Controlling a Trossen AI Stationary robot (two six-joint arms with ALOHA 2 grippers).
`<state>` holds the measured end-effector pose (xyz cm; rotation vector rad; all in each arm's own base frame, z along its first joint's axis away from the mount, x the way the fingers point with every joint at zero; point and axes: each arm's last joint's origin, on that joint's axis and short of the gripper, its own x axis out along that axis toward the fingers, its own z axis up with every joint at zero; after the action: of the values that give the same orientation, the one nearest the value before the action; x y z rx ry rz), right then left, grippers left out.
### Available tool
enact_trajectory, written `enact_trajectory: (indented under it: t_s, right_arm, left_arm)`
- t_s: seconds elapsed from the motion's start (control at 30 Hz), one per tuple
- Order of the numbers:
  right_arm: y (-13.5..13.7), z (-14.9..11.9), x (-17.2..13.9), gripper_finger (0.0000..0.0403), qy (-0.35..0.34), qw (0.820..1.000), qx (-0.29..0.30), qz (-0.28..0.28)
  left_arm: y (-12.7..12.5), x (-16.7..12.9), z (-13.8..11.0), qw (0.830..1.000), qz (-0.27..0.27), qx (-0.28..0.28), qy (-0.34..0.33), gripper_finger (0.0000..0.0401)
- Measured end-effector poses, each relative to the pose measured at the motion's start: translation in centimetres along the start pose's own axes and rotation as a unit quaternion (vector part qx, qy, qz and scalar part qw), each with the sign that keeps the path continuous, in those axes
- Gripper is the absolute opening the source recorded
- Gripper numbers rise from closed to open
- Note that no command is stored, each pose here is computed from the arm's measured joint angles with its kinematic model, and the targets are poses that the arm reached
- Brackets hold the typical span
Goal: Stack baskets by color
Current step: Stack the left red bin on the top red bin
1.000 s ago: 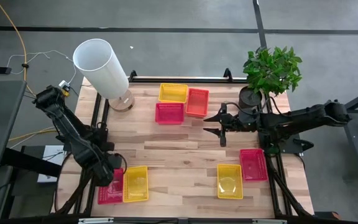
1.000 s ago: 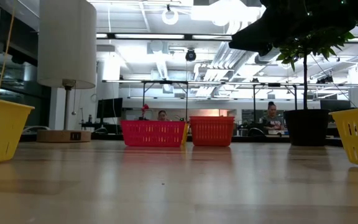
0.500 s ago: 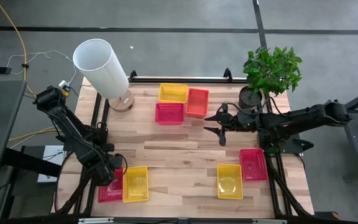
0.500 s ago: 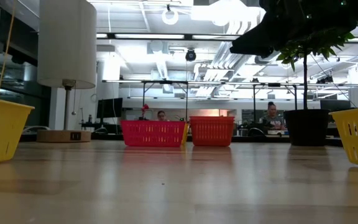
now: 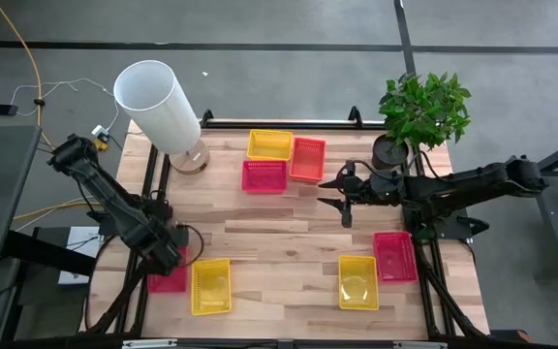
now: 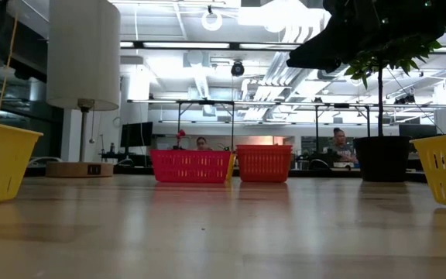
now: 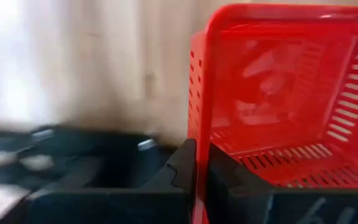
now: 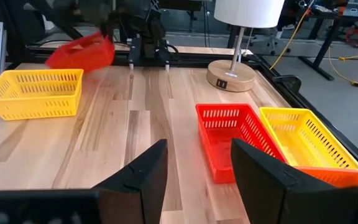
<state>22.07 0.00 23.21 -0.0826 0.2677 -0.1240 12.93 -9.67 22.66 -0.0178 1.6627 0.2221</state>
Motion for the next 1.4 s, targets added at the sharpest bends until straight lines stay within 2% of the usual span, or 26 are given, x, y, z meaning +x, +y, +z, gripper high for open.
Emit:
enact_trajectory:
  t_s: [0.13,0.2,0.27,0.33,0.4,0.47,0.5,0.53,0.6,0.77,0.97,1.07,1.17,1.2,1.3,1.4]
  right_arm:
    - [0.0,0.0,0.0,0.0162,0.001,1.0,0.0,0.0]
    - [0.0,0.0,0.0,0.0162,0.002,1.0,0.0,0.0]
    - [0.0,0.0,0.0,0.0162,0.001,1.0,0.0,0.0]
    - [0.0,-0.1,0.0,0.0162,0.003,1.0,0.0,0.0]
    - [0.0,-0.1,0.0,0.0162,0.003,1.0,0.0,0.0]
    - [0.0,-0.1,0.0,0.0162,0.004,1.0,0.002,0.0]
    - [0.0,-0.1,0.0,0.0162,0.003,1.0,0.006,0.001]
    - [0.0,-0.1,0.0,0.0162,0.004,1.0,0.008,0.001]
    - [0.0,-0.1,0.0,0.0162,0.004,1.0,0.014,0.001]
    - [0.0,-0.1,0.0,0.0162,0.004,1.0,0.016,0.001]
    - [-0.4,-0.1,0.1,0.0162,0.004,1.0,0.018,-0.009]
    - [-0.8,-0.1,0.1,0.0162,0.005,0.999,0.031,-0.019]
    - [-1.1,-0.2,0.1,0.0162,0.006,0.999,0.036,-0.035]
    - [-1.2,-0.2,0.1,0.0162,0.006,0.998,0.037,-0.04]
    - [-1.6,-0.2,0.1,0.0162,0.007,0.998,0.038,-0.055]
    - [-1.9,-0.2,0.2,0.0162,0.006,0.997,0.053,-0.063]
  left_arm:
    - [1.6,-4.6,0.1,0.997,0.054,-0.026,-0.057,0.0001]
    - [2.3,-6.7,0.5,0.987,0.072,-0.043,-0.137,0.0001]
    - [3.2,-8.5,0.7,0.965,0.098,-0.063,-0.234,0.0]
    - [4.1,-10.1,1.1,0.927,0.137,-0.105,-0.331,0.0]
    - [5.0,-10.8,1.7,0.88,0.189,-0.156,-0.408,0.0]
    - [5.9,-11.2,2.2,0.815,0.225,-0.238,-0.478,0.0]
    - [6.3,-11.1,2.3,0.789,0.231,-0.276,-0.498,0.0]
    - [6.7,-10.8,2.4,0.77,0.231,-0.307,-0.509,0.0]
    - [7.4,-10.0,2.9,0.751,0.227,-0.354,-0.509,0.0]
    - [7.8,-5.7,5.3,0.745,0.179,-0.418,-0.488,0.0]
    - [8.1,-0.7,9.3,0.735,0.06,-0.424,-0.526,0.0]
    - [9.9,0.5,10.5,0.722,0.045,-0.444,-0.528,0.0]
    - [12.1,1.6,10.9,0.725,0.045,-0.476,-0.495,0.0]
    - [12.9,1.9,11.1,0.723,0.035,-0.488,-0.488,0.0]
    - [14.7,2.9,11.4,0.732,0.003,-0.509,-0.453,0.0]
    - [15.9,4.4,11.4,0.73,-0.014,-0.55,-0.407,0.0]
